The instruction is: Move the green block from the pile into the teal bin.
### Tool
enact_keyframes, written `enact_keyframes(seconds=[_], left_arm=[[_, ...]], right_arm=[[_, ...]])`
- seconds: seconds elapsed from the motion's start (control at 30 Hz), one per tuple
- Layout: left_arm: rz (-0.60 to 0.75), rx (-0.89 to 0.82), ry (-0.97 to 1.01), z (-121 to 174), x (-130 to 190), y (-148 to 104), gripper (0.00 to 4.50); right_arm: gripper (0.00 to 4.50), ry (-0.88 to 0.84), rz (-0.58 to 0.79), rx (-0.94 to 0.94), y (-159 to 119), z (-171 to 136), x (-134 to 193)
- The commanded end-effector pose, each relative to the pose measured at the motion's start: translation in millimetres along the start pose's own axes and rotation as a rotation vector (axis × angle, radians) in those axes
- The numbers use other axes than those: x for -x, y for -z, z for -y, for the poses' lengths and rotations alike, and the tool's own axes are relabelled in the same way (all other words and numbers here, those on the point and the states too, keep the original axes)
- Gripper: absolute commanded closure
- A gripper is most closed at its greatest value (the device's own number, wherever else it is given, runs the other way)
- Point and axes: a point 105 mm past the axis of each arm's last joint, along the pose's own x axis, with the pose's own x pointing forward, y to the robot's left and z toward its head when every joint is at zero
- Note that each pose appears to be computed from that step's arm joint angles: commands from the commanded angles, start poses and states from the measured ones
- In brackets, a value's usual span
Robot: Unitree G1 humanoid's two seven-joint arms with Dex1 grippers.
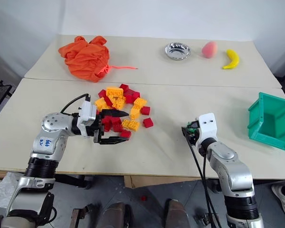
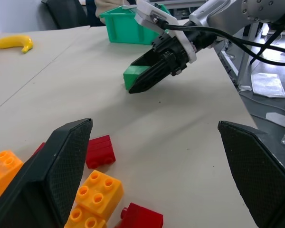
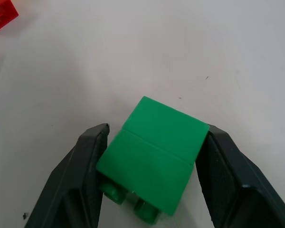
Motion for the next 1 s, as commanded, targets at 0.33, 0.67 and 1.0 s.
enact_keyframes(seconds=[0.33, 0.67, 1.0], left_arm=[[0.212, 0.017, -0.026, 0.2, -57.2, -21.8, 0.00], [0.272, 0.032, -0.028, -0.7, -115.1, -32.5, 0.00], [0.259, 0.026, -0.049, 1.1, -115.2, -29.9, 0.00]], right_arm=[[2.23, 0.272, 0.316, 0.171, -75.1, 99.9, 73.1], [2.23, 0.664, 0.220, 0.115, -74.2, 223.8, 119.3], [1.48, 0.573, 0.135, 0.124, -49.1, 243.5, 100.3]])
